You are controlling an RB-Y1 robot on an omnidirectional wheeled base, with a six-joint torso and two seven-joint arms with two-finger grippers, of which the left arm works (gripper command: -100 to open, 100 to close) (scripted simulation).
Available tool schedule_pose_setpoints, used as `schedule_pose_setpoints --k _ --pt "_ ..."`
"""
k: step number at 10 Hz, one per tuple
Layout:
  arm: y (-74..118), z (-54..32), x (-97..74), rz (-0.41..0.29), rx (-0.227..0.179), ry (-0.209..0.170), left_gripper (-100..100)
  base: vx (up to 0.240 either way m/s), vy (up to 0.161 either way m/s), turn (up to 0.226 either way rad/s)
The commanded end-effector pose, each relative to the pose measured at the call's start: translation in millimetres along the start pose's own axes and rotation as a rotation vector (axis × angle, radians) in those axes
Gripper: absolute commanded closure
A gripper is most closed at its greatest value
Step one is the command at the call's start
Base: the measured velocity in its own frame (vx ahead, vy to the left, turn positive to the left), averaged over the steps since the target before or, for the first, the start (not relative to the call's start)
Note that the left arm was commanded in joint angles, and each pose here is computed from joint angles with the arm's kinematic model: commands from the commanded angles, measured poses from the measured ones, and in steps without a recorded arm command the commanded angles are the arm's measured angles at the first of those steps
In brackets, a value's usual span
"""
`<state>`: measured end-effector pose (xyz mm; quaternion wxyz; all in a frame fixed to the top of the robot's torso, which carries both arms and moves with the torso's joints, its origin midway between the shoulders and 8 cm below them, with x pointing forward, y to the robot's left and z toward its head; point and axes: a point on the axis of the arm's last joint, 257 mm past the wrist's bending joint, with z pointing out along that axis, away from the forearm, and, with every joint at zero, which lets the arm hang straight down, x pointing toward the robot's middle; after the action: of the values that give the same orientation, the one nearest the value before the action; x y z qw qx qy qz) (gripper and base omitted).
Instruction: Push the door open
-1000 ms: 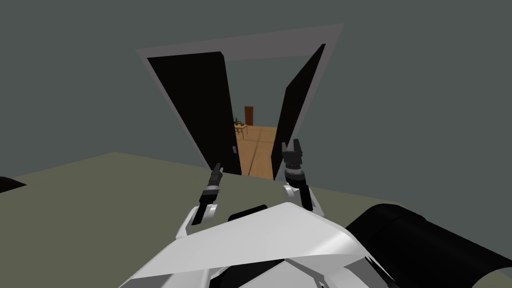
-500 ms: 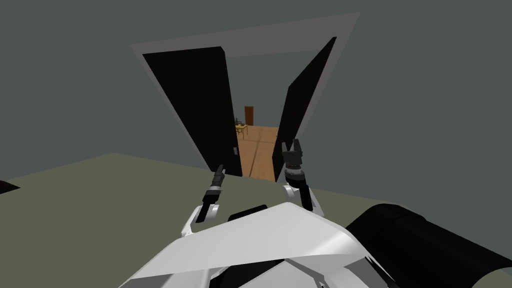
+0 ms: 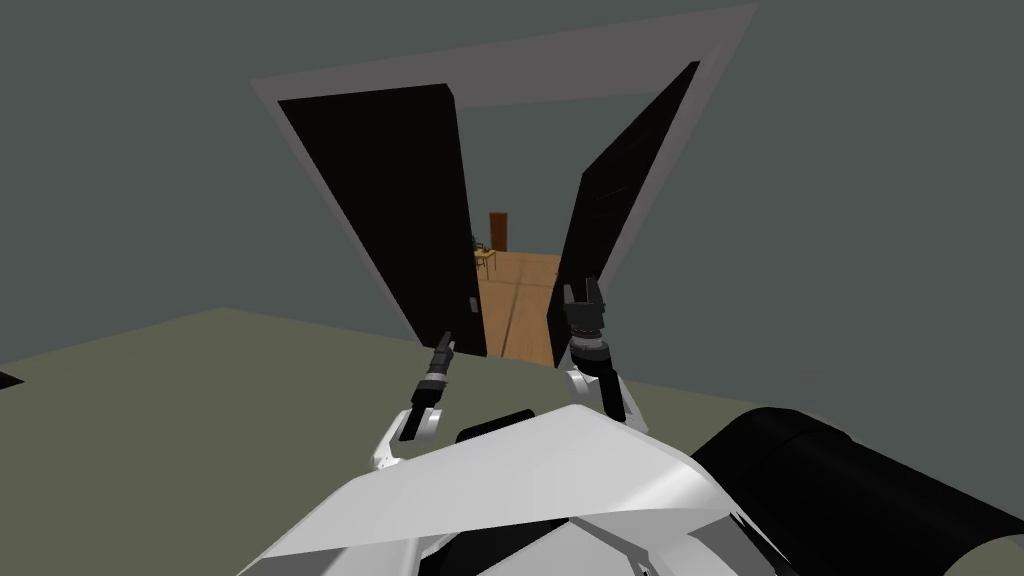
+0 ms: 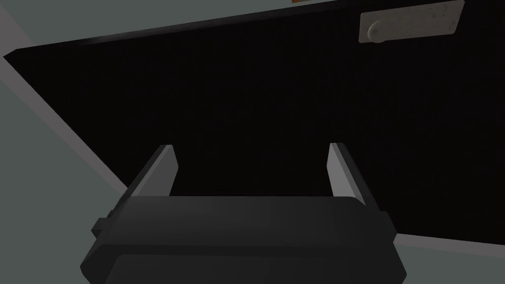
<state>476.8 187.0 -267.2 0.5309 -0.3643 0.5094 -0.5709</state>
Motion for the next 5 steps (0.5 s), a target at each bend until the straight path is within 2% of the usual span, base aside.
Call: schedule_pose_setpoints --k 1,5 --pt "9.5 -0.5 4.6 -0.005 -0.014 0.01 -100 0.088 0.04 -0.005" --pt "31.2 -1.3 17.3 -0.017 -0.049 0.034 -100 0.097 0.048 -0.003"
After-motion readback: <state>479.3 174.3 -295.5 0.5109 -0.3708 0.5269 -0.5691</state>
